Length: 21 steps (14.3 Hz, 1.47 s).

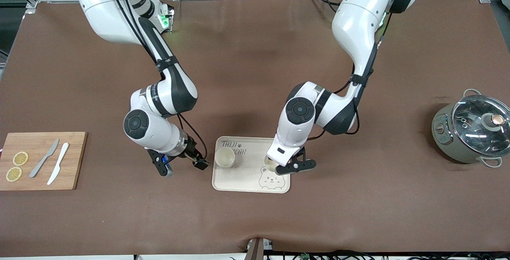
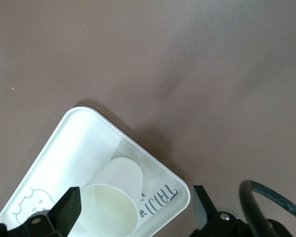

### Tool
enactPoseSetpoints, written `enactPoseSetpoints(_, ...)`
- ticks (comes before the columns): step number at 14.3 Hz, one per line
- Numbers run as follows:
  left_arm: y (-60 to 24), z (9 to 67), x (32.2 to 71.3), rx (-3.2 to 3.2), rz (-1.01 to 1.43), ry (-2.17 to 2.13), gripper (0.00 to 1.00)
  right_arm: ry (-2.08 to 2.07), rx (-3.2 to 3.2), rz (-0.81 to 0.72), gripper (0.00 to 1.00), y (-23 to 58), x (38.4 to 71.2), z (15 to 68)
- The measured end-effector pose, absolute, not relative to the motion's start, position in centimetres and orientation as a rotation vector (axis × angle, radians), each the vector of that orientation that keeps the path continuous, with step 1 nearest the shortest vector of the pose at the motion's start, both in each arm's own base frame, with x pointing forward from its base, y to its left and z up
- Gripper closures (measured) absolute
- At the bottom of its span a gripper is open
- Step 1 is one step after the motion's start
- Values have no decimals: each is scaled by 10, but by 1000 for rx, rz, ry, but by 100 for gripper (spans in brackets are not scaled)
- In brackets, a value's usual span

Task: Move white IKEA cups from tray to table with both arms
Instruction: 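Lift the cup with the left gripper while the right gripper grasps the other cup, then carry the cups apart, left gripper toward the pot, right toward the board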

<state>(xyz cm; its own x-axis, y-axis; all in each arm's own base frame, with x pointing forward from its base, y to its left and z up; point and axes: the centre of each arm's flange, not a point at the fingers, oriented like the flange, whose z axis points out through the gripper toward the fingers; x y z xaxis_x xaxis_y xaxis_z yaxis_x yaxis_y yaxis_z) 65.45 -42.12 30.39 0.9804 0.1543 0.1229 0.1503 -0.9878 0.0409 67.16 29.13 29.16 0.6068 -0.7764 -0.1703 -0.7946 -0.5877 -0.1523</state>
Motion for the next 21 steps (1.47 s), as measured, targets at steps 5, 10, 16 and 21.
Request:
enactPoseSetpoints(5,-377,404,639,3205,-11,61,96,1301,-2625,132,0,319,661,277)
enactPoseSetpoints(10,-267,503,645,3199,-51,-69,96,1258,-2651,129,20,357,643,250)
enactPoseSetpoints(16,-139,526,662,3181,-103,-218,96,1272,-2661,134,68,354,643,239)
enactPoseSetpoints(21,-95,525,671,3168,-94,-234,96,1284,-2656,127,98,348,647,239)
